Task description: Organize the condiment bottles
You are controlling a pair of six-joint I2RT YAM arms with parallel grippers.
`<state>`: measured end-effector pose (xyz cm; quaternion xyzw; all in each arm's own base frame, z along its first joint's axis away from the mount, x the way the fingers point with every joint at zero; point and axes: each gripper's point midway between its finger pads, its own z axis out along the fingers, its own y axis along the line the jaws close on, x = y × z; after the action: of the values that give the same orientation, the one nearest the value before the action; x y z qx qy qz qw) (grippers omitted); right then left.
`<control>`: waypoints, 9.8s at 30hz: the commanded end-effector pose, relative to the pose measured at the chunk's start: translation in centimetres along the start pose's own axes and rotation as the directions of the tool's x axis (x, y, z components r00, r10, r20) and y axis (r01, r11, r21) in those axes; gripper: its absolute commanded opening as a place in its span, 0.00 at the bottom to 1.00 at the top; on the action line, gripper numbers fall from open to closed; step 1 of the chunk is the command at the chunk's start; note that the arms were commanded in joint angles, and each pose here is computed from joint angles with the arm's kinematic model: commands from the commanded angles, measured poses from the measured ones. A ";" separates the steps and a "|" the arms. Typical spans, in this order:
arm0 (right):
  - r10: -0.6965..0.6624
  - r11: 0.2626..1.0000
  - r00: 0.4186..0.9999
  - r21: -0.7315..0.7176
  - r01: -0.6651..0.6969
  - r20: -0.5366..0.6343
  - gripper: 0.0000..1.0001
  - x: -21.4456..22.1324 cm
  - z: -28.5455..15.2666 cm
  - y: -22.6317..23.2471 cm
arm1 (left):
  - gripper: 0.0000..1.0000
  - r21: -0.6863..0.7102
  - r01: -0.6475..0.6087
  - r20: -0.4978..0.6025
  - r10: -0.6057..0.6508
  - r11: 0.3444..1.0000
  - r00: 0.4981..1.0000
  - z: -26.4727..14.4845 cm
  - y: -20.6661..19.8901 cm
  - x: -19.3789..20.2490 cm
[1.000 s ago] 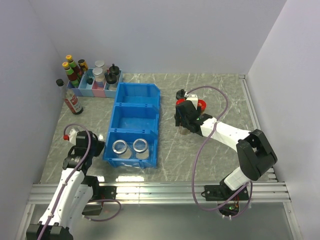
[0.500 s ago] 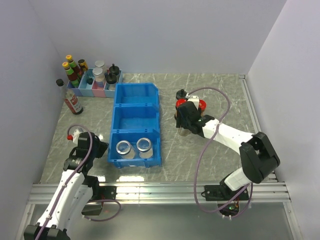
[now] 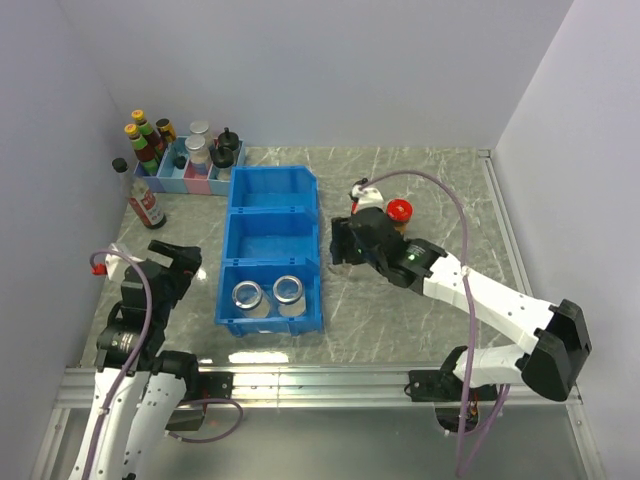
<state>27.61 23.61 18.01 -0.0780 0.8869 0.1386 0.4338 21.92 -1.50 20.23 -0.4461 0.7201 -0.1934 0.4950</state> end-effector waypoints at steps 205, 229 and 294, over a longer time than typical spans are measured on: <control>-0.203 0.979 0.979 0.003 0.203 -0.026 0.14 -2.3 17.4 14.1 | 0.99 0.330 -0.048 -0.028 0.060 0.943 0.998 -5.1 -4.2 0.2; -0.124 0.992 0.984 0.032 0.121 0.126 0.99 -11.7 4.3 9.9 | 0.99 0.336 -0.045 -0.022 0.056 0.941 0.998 -5.4 -4.6 -0.1; -0.026 0.998 0.994 0.057 0.020 0.106 0.00 -17.2 6.4 -1.3 | 0.99 0.367 -0.058 -0.048 0.082 0.928 0.996 -4.8 -5.4 0.5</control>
<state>41.02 22.83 14.64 -0.1036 0.9336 0.0524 0.3391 19.76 -5.28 24.54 -0.3301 0.7122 -0.3082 0.5374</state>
